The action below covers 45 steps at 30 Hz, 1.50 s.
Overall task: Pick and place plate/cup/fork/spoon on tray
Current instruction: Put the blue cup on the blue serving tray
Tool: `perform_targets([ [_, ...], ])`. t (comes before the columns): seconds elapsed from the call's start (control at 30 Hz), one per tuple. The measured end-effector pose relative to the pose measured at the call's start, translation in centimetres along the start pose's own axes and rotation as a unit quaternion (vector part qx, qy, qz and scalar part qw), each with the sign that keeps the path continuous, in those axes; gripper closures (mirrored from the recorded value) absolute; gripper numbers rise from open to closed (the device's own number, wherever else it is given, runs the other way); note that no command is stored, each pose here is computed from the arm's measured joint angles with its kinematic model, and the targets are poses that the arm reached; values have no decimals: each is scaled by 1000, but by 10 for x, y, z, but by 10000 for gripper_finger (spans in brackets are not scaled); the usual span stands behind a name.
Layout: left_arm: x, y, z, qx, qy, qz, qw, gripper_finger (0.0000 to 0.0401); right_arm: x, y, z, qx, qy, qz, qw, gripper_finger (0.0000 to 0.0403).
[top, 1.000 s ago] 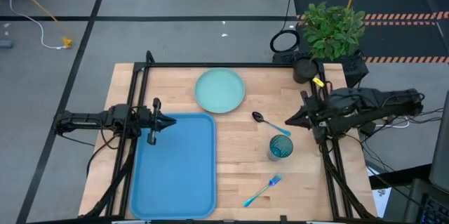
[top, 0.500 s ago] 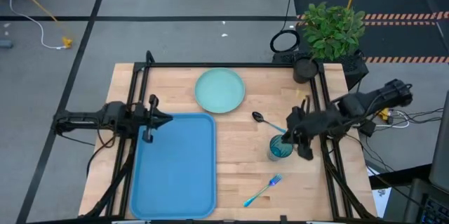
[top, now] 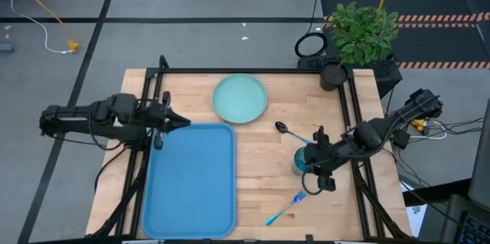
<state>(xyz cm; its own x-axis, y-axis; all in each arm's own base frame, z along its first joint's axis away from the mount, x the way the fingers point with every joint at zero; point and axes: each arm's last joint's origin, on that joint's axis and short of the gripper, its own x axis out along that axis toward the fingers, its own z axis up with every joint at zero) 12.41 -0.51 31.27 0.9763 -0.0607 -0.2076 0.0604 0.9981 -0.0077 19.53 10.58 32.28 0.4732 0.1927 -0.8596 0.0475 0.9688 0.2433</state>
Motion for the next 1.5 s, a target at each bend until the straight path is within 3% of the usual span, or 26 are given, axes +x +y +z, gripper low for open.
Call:
perform_targets([
  [0.2, 31, -10, 27, 7, 89, -31, 995, 364, 13, 2, -1, -16, 27, -38, 999, 266],
  [0.33, 51, -21, 35, 15, 113, -58, 992, 364, 20, 1, -2, -18, 46, -57, 997, 256],
  [0.7, 101, -51, 24, 51, 129, -74, 988, 364, 37, 4, -1, -21, 76, -74, 994, 254],
  [0.9, 107, -54, 23, 79, 122, -78, 986, 364, 47, 5, -1, -24, 92, -86, 992, 256],
  [1.07, 107, -54, 24, 78, 116, -78, 987, 364, 54, 6, 0, -33, 104, -92, 990, 286],
  [1.33, 107, -54, 24, 78, 116, -78, 987, 364, 59, 7, 2, -35, 99, -88, 990, 393],
  [1.5, 107, -54, 26, 76, 106, -77, 988, 364, 55, 16, 6, -50, 48, -67, 995, 393],
])
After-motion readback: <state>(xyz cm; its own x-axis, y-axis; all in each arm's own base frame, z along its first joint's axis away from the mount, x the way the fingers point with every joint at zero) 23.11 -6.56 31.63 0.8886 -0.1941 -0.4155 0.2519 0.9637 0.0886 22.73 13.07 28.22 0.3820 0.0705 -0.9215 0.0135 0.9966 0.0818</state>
